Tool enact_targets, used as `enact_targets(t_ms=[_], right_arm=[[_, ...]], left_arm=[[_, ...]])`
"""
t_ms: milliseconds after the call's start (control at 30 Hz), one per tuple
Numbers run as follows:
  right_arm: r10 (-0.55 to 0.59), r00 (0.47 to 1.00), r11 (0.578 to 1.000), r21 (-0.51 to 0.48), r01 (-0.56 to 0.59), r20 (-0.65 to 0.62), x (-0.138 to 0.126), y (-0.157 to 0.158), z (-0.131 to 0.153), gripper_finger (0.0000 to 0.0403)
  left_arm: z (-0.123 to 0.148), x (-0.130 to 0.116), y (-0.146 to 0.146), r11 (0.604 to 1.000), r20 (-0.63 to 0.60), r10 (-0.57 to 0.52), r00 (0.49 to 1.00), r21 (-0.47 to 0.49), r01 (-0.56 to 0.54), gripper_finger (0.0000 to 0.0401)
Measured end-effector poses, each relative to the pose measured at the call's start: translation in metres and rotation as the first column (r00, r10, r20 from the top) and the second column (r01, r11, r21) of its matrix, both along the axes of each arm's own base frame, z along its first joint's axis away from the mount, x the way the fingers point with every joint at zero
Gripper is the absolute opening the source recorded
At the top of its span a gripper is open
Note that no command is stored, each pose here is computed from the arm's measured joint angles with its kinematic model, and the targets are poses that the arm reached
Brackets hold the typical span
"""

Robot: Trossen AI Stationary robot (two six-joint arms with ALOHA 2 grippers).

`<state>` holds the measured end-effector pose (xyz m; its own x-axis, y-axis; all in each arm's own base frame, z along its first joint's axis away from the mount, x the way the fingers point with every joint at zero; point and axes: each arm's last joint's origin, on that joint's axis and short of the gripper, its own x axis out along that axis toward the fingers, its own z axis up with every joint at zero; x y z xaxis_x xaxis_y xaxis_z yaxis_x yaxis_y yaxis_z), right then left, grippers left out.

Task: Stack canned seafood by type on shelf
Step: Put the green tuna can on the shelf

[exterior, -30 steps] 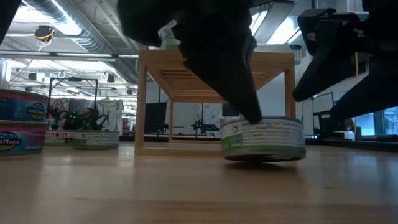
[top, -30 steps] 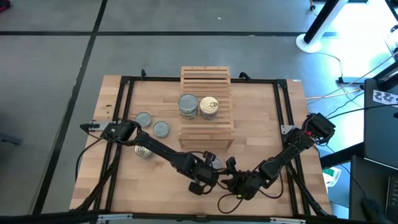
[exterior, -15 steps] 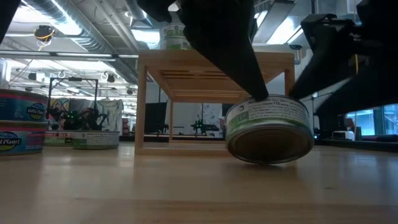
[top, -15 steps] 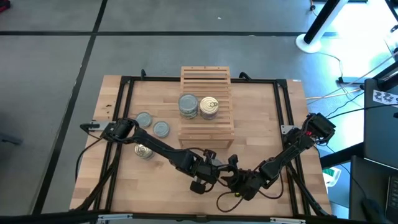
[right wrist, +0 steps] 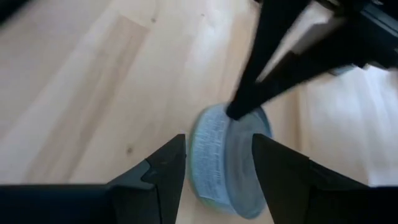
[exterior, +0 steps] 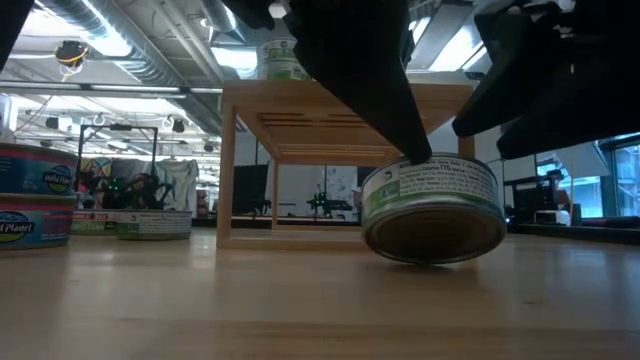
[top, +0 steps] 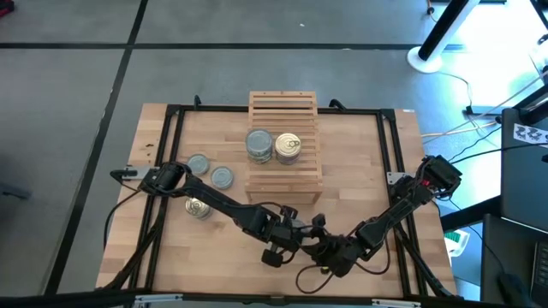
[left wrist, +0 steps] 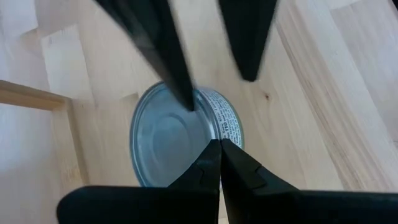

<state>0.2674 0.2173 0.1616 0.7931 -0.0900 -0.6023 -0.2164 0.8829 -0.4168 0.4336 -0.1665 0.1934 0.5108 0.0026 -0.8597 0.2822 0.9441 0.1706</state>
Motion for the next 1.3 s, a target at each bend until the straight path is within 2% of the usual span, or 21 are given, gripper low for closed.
enact_targets(t_ms=[633,1100,1300], right_arm=[[0.050,0.999,0.997,0.066,-0.049,-0.009,0.0016,0.0038,0.0021,0.0186],[0.026,1.000,0.996,0.085,-0.025,-0.008,0.0014,0.0034,0.0019,0.0186],[-0.007,0.999,0.995,0.099,0.011,-0.035,-0.0006,0.0016,-0.0005,0.0186]], left_arm=[[0.0000,0.0000,0.0000,1.000,0.000,-0.001,1.000,0.001,0.001,0.0000],[0.0000,0.0000,0.0001,1.000,0.000,0.002,1.000,-0.001,-0.002,0.0000],[0.0003,0.0017,0.0046,0.999,0.001,0.045,0.999,-0.020,-0.045,0.0000]])
